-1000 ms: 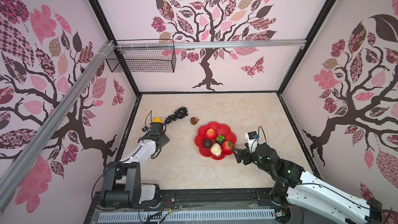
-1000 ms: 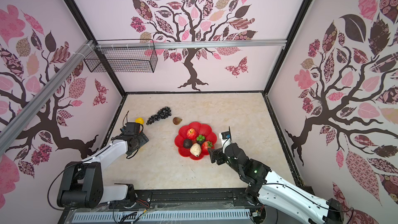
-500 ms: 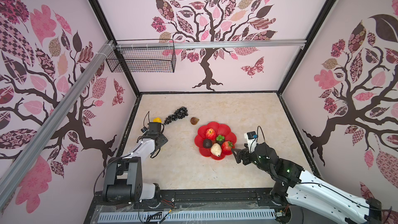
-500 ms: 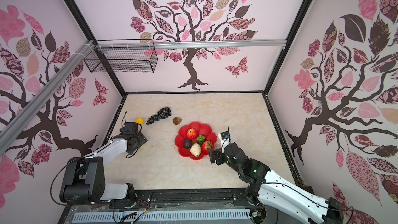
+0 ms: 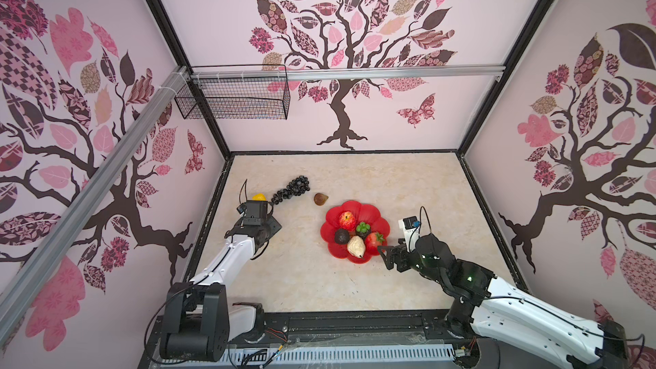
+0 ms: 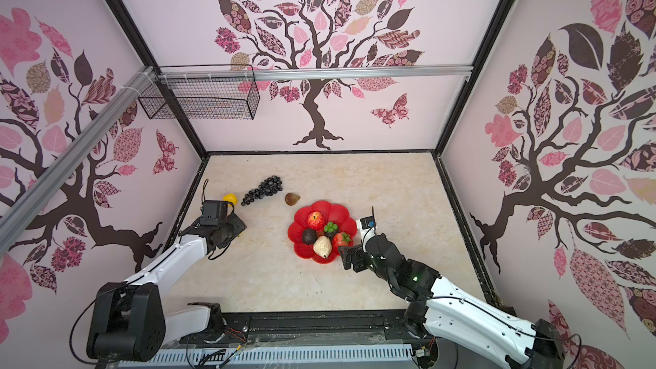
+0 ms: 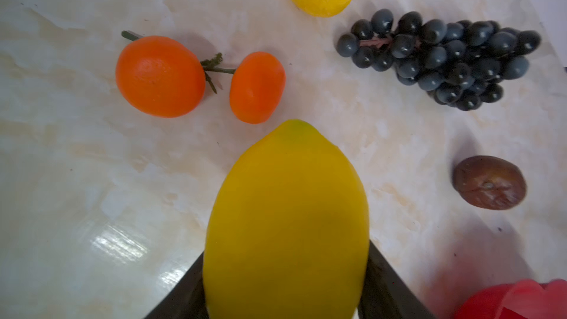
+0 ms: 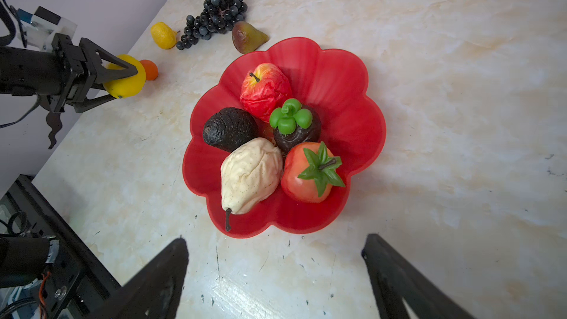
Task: Arrange fruit in a fruit bowl
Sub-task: Pick up the fruit from the middle-left of the table.
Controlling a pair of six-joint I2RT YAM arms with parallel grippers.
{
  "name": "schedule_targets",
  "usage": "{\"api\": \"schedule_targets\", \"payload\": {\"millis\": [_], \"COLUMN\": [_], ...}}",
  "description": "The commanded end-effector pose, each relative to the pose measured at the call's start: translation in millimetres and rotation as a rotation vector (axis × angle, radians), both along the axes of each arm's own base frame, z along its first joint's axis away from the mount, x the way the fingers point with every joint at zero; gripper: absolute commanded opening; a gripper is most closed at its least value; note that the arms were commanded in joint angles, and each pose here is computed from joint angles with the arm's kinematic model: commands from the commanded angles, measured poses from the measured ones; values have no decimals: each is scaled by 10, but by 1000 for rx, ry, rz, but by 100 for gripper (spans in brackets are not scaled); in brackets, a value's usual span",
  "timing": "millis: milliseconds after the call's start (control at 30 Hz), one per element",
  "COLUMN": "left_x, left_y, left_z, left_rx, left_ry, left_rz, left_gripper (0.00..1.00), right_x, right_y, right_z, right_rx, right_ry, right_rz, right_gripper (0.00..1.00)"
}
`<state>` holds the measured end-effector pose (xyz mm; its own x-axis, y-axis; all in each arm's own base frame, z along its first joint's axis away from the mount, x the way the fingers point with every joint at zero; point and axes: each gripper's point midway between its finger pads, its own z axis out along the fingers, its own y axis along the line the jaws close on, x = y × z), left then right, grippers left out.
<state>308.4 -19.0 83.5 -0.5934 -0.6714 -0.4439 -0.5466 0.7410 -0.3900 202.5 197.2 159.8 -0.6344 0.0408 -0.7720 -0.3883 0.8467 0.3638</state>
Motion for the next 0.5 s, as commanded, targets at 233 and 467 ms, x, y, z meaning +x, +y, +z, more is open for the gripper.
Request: {"api": "schedule_targets", "payload": {"millis": [233,467], "left_x": [-189,-306], "left_y": [-1126,-1675], "left_z": [506,826], "left_rx": [-466,-650], "left_ry": [-194,-250], "left_rz": [-17,-63], "left_gripper": [58,57], "right_x": [34,57], "right_y": [521,958], "right_z": [329,396], "right_rx": [350,399], "right_ry": [48,19], "right_rz": [-20,9], "right_gripper": [91,90]}}
